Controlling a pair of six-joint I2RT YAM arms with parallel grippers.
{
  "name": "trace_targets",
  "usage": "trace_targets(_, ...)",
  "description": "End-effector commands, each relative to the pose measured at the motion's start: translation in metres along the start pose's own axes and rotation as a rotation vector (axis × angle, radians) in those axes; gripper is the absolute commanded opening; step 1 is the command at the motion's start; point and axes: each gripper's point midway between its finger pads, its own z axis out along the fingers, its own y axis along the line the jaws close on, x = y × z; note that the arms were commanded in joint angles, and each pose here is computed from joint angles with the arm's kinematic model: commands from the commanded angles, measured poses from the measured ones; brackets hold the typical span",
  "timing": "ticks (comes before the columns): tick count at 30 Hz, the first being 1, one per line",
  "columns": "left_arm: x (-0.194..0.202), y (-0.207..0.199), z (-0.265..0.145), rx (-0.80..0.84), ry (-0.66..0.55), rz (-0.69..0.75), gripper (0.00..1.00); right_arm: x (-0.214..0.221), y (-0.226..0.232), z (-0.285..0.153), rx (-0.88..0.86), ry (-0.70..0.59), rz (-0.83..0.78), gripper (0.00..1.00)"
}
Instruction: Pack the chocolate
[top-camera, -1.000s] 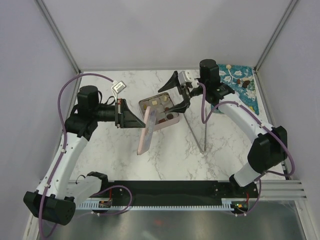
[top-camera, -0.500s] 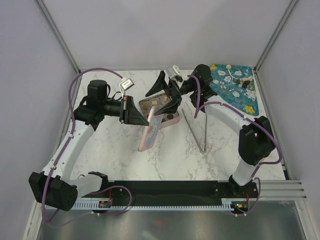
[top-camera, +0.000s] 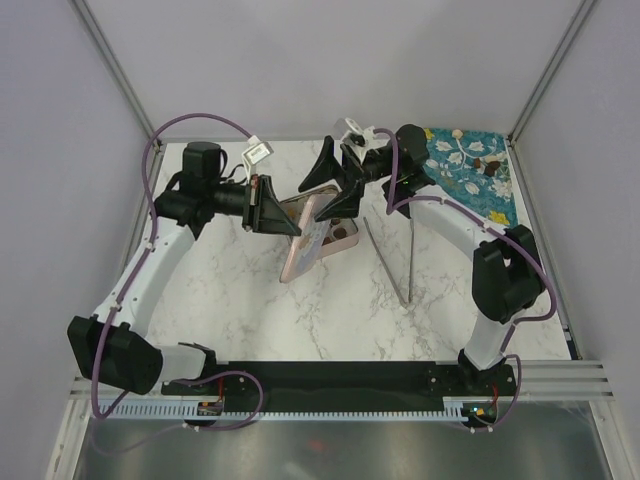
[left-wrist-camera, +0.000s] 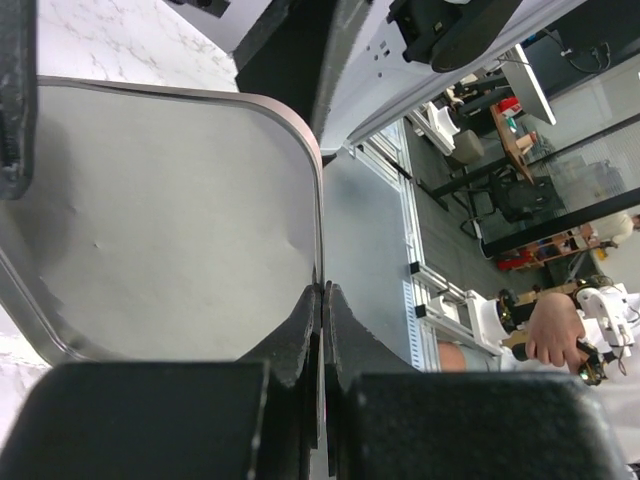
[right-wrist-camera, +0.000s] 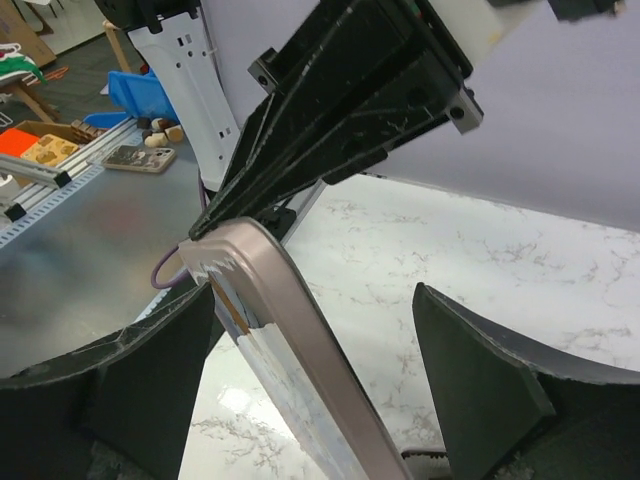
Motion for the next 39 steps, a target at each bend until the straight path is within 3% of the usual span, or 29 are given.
trace_targets(1,-0.015,-0.005,-0.002,0.034,-0.002,0.132,0.02,0.005,-0.001,-0.009,-0.031,0.025,0.029,0.88)
trace_targets(13,-0.054,0.021,-0.004,0.102,0.000,0.102,0.02,0.000,-0.011,-0.020,-0.002,0.021,0.052,0.77)
trace_targets(20,-0.078,0.048,-0.010,0.069,-0.022,0.086,0.02,0.007,-0.024,-0.021,0.003,0.021,0.134,0.43)
trace_targets(29,-0.101,0.071,-0.022,-0.028,-0.066,0.055,0.03,0.003,-0.039,-0.027,0.031,0.011,0.157,0.15)
trace_targets(30,-0.110,0.075,-0.023,-0.064,-0.079,0.060,0.04,0.001,-0.042,-0.027,0.044,0.002,0.159,0.12)
trace_targets(31,-0.115,0.074,-0.023,-0.080,-0.086,0.055,0.07,-0.003,-0.044,-0.027,0.055,-0.005,0.152,0.00)
trace_targets(34,-0.141,0.071,-0.028,-0.176,-0.141,0.062,0.27,-0.005,-0.055,-0.028,0.086,-0.028,0.208,0.00)
trace_targets(39,-0.203,0.057,-0.073,-0.350,-0.372,0.077,0.41,-0.012,-0.070,-0.031,0.128,-0.076,0.340,0.00)
